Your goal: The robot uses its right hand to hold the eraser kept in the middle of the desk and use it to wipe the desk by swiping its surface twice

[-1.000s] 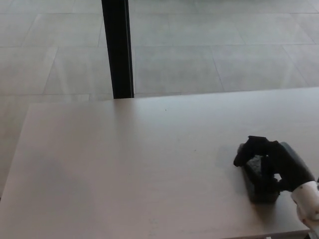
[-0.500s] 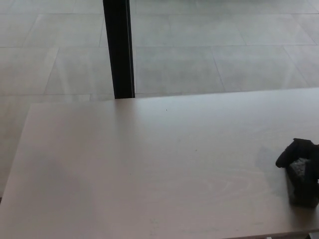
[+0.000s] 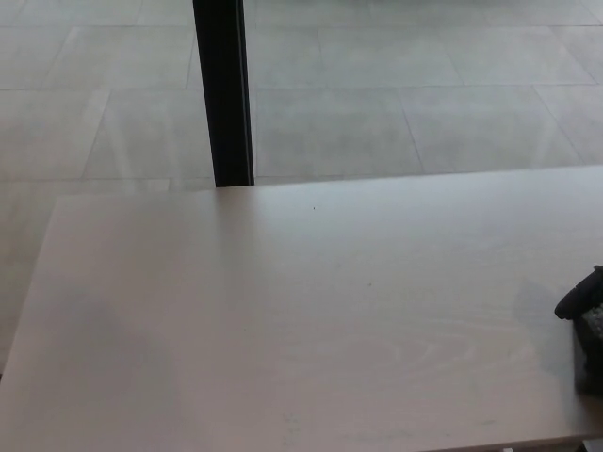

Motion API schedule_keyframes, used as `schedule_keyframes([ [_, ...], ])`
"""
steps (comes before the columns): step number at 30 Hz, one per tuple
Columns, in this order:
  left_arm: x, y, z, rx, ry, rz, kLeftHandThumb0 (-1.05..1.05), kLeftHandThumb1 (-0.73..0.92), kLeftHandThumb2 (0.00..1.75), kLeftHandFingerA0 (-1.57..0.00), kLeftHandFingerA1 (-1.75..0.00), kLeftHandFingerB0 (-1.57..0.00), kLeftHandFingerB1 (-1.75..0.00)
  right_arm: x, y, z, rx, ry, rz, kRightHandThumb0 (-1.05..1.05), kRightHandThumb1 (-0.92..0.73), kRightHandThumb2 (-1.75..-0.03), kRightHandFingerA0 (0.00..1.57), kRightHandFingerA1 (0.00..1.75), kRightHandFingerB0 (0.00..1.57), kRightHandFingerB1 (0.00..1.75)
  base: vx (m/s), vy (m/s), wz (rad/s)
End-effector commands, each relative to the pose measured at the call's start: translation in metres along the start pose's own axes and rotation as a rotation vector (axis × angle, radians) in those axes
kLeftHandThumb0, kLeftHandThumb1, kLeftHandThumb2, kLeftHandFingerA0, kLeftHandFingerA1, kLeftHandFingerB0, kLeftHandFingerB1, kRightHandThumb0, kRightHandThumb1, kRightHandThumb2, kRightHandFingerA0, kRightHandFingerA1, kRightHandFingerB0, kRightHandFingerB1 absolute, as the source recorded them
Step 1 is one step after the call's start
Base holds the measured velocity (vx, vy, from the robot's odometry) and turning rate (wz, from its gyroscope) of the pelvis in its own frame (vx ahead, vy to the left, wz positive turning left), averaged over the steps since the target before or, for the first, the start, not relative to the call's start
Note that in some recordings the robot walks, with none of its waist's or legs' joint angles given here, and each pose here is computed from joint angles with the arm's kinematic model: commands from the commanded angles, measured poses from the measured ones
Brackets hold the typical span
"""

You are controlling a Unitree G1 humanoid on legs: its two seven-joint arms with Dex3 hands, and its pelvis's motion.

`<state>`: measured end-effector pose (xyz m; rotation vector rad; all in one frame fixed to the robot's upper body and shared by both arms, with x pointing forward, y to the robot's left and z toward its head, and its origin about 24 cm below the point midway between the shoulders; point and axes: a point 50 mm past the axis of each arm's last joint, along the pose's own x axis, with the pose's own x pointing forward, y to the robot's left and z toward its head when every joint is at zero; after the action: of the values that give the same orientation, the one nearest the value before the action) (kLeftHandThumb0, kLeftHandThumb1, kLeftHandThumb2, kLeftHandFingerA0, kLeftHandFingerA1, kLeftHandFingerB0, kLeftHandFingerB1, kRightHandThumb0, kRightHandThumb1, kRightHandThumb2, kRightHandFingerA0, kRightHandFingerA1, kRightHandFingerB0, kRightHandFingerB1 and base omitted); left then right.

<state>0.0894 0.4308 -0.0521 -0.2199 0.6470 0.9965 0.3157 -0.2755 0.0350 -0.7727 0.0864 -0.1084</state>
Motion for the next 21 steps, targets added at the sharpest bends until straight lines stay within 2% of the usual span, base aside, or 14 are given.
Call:
schedule_keyframes([
  [1, 0.001, 0.005, 0.011, -0.006, -0.028, 0.019, -0.56, 0.76, 0.63, -0.64, -0.68, -0.58, -0.56, -0.006, 0.024, -0.008, 0.054, 0.12, 0.077, -0.28, -0.59, -0.9, 1.03, 1.73, 0.72, 1.45, 0.0, 0.0, 0.0],
  [2, 0.001, 0.005, 0.01, -0.003, -0.027, 0.021, -0.57, 0.75, 0.63, -0.64, -0.66, -0.58, -0.55, -0.005, 0.025, -0.006, 0.061, 0.122, 0.079, -0.32, -0.63, -0.88, 0.86, 1.75, 0.75, 1.46, 0.0, 0.0, 0.0],
  [3, 0.001, 0.005, 0.01, -0.001, -0.028, 0.023, -0.57, 0.75, 0.63, -0.64, -0.66, -0.58, -0.55, -0.004, 0.025, -0.004, 0.073, 0.123, 0.081, -0.32, -0.63, -0.88, 0.86, 1.75, 0.75, 1.46, 0.0, 0.0, 0.0],
  [4, 0.0, 0.006, 0.008, -0.01, -0.019, 0.029, -0.55, 0.75, 0.62, -0.67, -0.68, -0.62, -0.55, -0.001, 0.025, 0.003, 0.099, 0.107, 0.091, -0.27, -0.64, -0.93, 0.91, 1.7, 0.81, 1.24, 0.0, 0.0, 0.0],
  [6, 0.0, 0.006, 0.006, -0.018, -0.011, 0.034, -0.55, 0.75, 0.62, -0.67, -0.68, -0.62, -0.55, 0.0, 0.025, 0.006, 0.108, 0.108, 0.101, -0.27, -0.64, -0.93, 0.91, 1.7, 0.81, 1.24, 0.0, 0.0, 0.0],
  [7, 0.0, 0.006, 0.006, -0.02, -0.013, 0.029, -0.56, 0.75, 0.62, -0.65, -0.66, -0.6, -0.55, 0.002, 0.023, 0.011, 0.131, 0.084, 0.108, -0.29, -0.69, -0.83, 0.89, 1.64, 0.79, 0.93, 0.0, 0.0, 0.0],
  [8, 0.0, 0.006, 0.005, -0.031, -0.01, 0.031, -0.54, 0.75, 0.62, -0.64, -0.66, -0.6, -0.55, 0.009, 0.015, 0.022, 0.226, 0.08, 0.111, -0.37, -0.75, -0.64, 0.89, 1.23, 0.68, 0.48, 0.0, 0.0, 0.0],
  [9, 0.0, 0.006, 0.005, -0.034, -0.013, 0.028, -0.54, 0.75, 0.62, -0.65, -0.67, -0.59, -0.56, 0.012, 0.011, 0.027, 0.258, 0.055, 0.11, -0.36, -0.74, -0.61, 0.89, 0.97, 0.58, 0.42, 0.0, 0.0, 0.0],
  [12, 0.0, 0.008, 0.003, -0.038, -0.01, 0.024, -0.54, 0.77, 0.63, -0.61, -0.67, -0.56, -0.56, 0.019, -0.011, 0.048, 0.313, 0.027, 0.095, -0.51, -0.74, -0.62, 0.69, 0.57, 0.27, 0.31, 0.0, 0.0, 0.0],
  [16, -0.001, 0.011, 0.002, -0.034, -0.006, 0.02, -0.54, 0.77, 0.63, -0.64, -0.67, -0.56, -0.55, 0.023, -0.047, 0.068, 0.366, -0.027, 0.018, -0.58, -0.7, -0.61, 0.66, 0.67, 0.2, 0.28, 0.0, 0.0, 0.0],
  [17, -0.001, 0.01, 0.003, -0.024, -0.012, 0.025, -0.53, 0.77, 0.63, -0.64, -0.65, -0.57, -0.56, 0.022, -0.057, 0.069, 0.381, -0.041, -0.005, -0.62, -0.69, -0.61, 0.61, 0.57, 0.2, 0.28, 0.0, 0.0, 0.0],
  [18, -0.001, 0.01, 0.002, 0.01, -0.019, 0.02, -0.53, 0.79, 0.63, -0.64, -0.63, -0.56, -0.55, 0.021, -0.067, 0.069, 0.381, -0.047, -0.027, -0.7, -0.55, -0.89, 0.73, 0.8, 0.1, 0.41, 0.0, 0.0, 0.0],
  [19, -0.002, 0.011, 0.002, 0.009, -0.017, 0.015, -0.54, 0.79, 0.63, -0.62, -0.61, -0.53, -0.54, 0.02, -0.082, 0.069, 0.374, -0.049, -0.057, -0.71, -0.7, -0.62, 0.56, 0.53, 0.17, 0.27, 0.0, 0.0, 0.0],
  [21, -0.002, 0.011, 0.0, 0.021, -0.018, 0.014, -0.54, 0.78, 0.63, -0.66, -0.6, -0.55, -0.53, 0.013, -0.107, 0.067, 0.32, -0.065, -0.107, -0.78, -0.72, -0.62, 0.54, 0.5, 0.19, 0.27, 0.0, 0.0, 0.0],
])
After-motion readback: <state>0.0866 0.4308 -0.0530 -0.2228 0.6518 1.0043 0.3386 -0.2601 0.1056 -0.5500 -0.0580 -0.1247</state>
